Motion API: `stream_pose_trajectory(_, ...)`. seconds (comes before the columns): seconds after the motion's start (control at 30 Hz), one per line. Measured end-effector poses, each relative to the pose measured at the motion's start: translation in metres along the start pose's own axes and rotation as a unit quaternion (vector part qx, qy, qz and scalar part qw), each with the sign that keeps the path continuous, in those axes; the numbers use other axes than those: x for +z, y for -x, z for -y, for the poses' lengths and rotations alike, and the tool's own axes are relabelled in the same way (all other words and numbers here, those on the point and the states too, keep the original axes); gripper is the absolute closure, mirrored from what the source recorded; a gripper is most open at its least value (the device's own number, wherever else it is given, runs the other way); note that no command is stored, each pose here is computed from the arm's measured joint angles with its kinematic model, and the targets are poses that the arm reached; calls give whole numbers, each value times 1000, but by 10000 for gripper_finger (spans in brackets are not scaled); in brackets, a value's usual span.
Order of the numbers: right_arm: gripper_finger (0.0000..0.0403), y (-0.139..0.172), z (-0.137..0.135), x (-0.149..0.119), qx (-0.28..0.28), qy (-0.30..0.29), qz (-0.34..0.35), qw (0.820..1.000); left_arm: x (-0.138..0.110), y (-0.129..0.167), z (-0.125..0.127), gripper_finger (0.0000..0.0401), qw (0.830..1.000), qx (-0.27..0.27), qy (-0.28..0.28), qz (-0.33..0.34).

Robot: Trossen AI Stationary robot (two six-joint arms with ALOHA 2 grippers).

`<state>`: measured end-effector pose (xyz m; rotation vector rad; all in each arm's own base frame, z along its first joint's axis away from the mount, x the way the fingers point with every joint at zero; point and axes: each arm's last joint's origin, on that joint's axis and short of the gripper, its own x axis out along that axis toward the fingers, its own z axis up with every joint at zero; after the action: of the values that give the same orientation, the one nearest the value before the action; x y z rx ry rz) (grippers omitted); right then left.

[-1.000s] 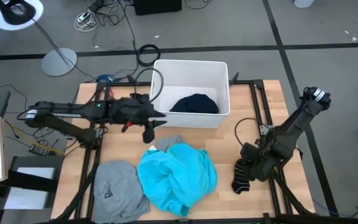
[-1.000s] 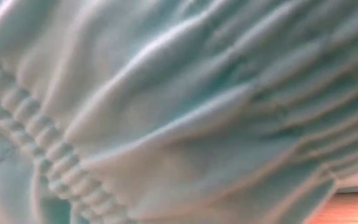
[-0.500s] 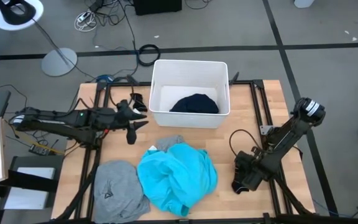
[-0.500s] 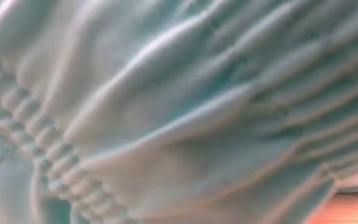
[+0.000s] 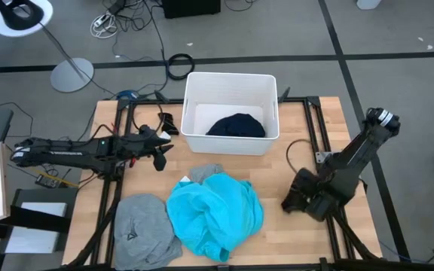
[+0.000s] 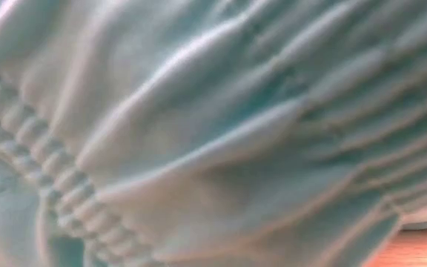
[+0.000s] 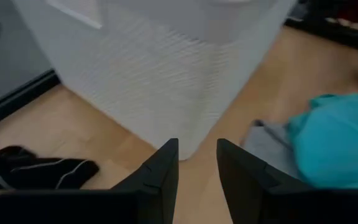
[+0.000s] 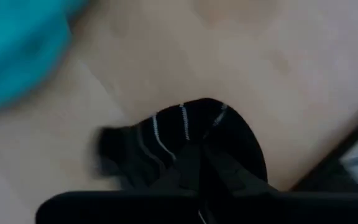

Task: Sort clothes
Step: Put the bottom black sock into the white laundry bin

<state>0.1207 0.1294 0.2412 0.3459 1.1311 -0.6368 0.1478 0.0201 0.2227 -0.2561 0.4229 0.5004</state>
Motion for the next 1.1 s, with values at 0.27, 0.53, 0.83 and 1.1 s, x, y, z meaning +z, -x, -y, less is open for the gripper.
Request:
stream_pose_trajectory(0.27, 401, 86, 18, 52, 50, 45, 131, 989, 1, -6, -14, 297, 999, 38, -1, 5)
stream_pose_trajectory(0.53, 402, 140, 39, 116, -13, 82, 320, 944, 3, -11, -28, 297, 996, 84, 6, 2)
stream_pose_trajectory(0.83, 395, 142, 53, 186, -113, 39, 380, 917, -1, -28, -38, 297, 992, 125, 13, -34)
stream_pose_trajectory(1.1, 367, 105, 64, 246, -127, 33, 334, 933, -7, -41, -39, 297, 988, 136, 6, -68)
